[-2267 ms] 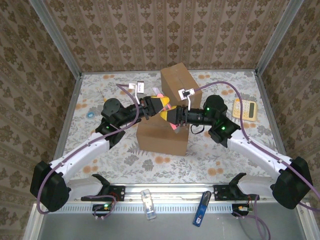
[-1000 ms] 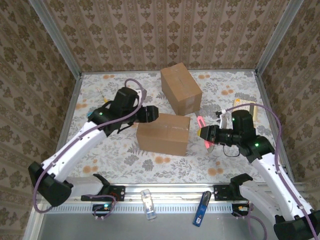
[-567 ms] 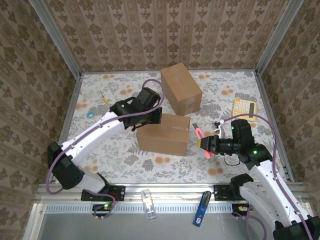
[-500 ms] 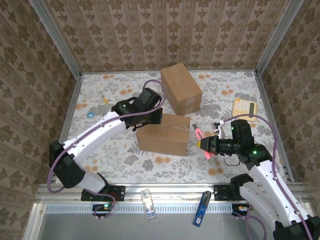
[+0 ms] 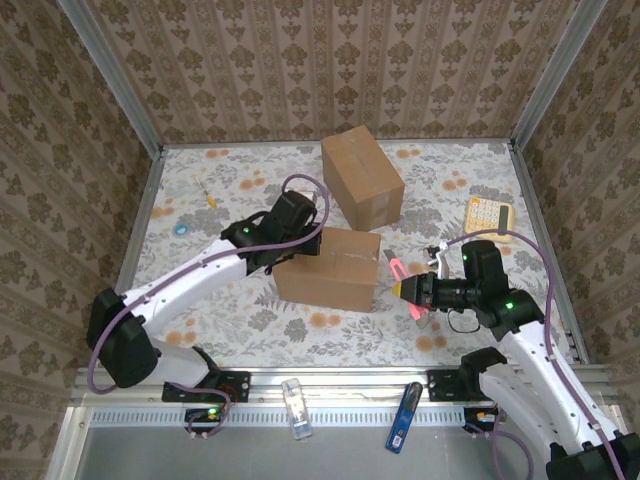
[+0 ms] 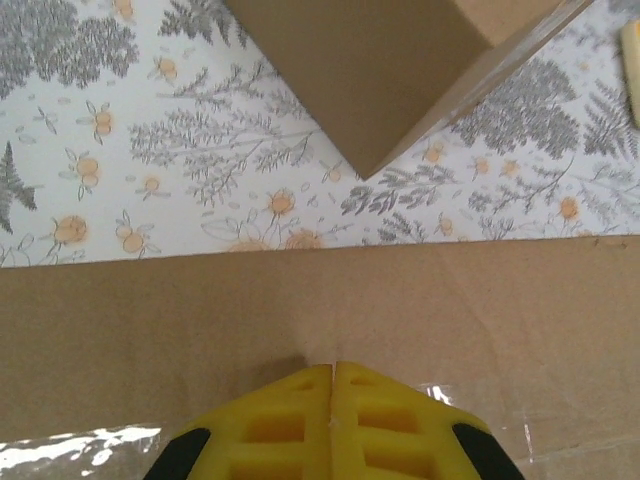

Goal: Unpack the express box

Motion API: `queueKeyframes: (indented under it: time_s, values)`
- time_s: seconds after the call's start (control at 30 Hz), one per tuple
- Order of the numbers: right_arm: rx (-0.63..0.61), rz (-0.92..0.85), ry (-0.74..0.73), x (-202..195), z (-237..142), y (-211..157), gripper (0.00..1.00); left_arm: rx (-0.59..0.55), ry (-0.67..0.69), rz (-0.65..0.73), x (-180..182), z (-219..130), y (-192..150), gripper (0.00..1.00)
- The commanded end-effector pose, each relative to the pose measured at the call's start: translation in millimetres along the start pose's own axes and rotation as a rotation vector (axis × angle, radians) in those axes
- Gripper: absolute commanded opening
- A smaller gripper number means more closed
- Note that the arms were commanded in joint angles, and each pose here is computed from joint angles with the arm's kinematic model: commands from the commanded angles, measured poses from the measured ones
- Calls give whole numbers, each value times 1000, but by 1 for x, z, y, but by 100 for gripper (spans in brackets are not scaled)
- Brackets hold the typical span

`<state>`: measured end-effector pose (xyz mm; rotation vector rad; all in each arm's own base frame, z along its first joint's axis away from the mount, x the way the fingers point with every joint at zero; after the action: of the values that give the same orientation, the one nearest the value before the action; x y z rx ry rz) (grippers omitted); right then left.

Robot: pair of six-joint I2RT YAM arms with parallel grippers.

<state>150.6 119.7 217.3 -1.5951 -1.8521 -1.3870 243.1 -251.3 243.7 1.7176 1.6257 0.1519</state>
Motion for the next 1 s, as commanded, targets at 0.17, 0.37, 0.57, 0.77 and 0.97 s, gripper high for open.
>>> queueKeyframes:
  time_s: [0.17,0.37,0.57,0.77,0.97]
  values:
    - [-6,-17,25,2,0,-1,0,-161,-60,57,1,-22,6,7]
    - [-5,-14,20,0,1,-1,0,-182,29,103,11,-27,-1,69]
    - [-1,-8,16,-3,3,-2,0,-194,143,123,27,-32,-7,97]
    - [-1,-11,23,-2,3,0,0,-214,176,96,40,-24,-6,99]
    - [1,-14,27,0,2,0,0,-246,90,50,46,-12,-5,100]
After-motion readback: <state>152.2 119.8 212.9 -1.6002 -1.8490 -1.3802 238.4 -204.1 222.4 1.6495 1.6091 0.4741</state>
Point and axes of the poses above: each hand's point on the last joint's axis, 136 mm out from that joint toward the fingers, its own z axis out along the fingers, its own x axis along the line the jaws close on, y = z × x, the point moved 6 cm from there along -z, back along the fingers, and after that the axes turned 11 degrees about -z, right-handed, at the moved point
